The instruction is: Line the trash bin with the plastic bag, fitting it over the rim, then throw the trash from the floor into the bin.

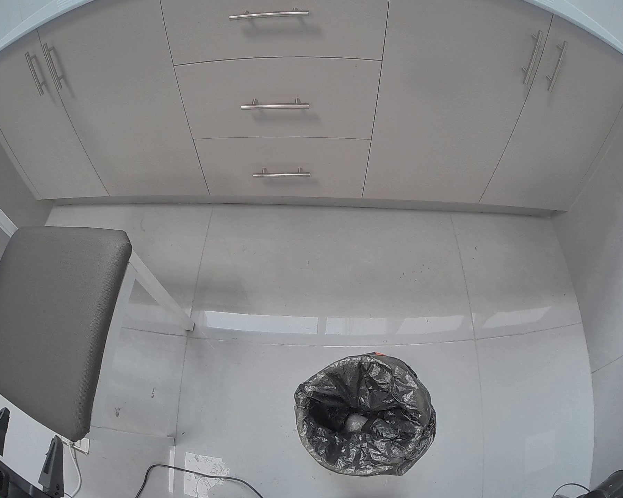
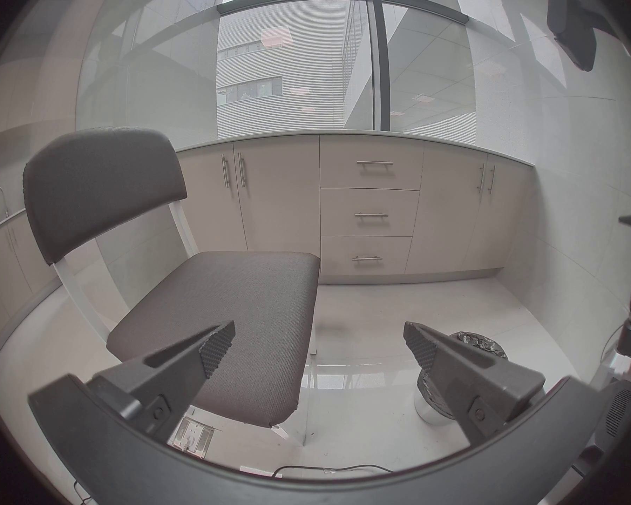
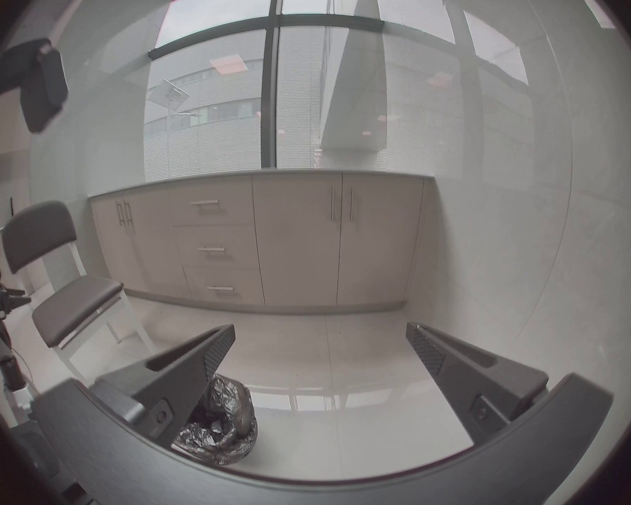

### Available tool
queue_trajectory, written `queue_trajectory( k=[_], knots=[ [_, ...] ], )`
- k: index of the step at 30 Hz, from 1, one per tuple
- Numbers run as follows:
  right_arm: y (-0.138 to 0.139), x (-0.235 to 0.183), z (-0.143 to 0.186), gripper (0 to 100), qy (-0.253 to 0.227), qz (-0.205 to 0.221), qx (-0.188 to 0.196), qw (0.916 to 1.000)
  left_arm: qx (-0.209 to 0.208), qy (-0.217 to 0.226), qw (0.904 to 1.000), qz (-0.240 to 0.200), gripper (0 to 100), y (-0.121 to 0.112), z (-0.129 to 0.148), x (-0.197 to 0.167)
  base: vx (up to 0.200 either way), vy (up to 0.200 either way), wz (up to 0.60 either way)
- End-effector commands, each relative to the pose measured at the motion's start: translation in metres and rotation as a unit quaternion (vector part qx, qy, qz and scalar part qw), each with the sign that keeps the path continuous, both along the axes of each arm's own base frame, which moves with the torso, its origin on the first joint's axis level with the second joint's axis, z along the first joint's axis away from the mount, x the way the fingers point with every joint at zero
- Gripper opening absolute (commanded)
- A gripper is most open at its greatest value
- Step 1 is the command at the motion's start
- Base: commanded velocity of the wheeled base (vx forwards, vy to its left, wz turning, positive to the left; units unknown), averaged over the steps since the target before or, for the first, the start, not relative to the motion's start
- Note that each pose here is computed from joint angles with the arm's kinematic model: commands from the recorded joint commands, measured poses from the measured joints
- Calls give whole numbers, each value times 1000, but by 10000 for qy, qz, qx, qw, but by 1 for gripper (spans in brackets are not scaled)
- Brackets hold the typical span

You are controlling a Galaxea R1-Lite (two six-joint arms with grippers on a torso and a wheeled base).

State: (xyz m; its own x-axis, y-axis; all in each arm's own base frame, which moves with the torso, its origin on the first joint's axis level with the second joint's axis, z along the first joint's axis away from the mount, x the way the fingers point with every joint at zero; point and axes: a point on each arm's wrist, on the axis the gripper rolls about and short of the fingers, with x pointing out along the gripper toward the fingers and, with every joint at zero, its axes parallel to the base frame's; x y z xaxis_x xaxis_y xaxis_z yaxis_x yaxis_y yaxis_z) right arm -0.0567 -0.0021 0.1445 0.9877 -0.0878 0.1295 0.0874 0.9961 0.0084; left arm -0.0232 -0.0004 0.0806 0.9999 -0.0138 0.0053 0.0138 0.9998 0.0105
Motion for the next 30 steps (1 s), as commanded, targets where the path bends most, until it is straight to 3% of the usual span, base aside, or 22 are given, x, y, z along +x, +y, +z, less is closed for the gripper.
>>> queue_trajectory(
  k=[1, 5, 9, 30],
  knots=[
    [-1, 33, -63, 100, 395, -208, 324, 9985, 1, 27, 10000, 8, 100, 0, -5, 0, 0, 0, 0],
    [0, 33, -63, 100, 452, -20, -167, 9988, 1, 27, 10000, 8, 100, 0, -5, 0, 0, 0, 0],
    [2, 34, -66, 100, 594, 528, -169, 9967, 1, 27, 10000, 8, 100, 0, -5, 0, 0, 0, 0],
    [2, 34, -67, 100, 580, 495, 10, 9971, 2, 27, 10000, 0, 100, 0, -5, 0, 0, 0, 0]
  ],
)
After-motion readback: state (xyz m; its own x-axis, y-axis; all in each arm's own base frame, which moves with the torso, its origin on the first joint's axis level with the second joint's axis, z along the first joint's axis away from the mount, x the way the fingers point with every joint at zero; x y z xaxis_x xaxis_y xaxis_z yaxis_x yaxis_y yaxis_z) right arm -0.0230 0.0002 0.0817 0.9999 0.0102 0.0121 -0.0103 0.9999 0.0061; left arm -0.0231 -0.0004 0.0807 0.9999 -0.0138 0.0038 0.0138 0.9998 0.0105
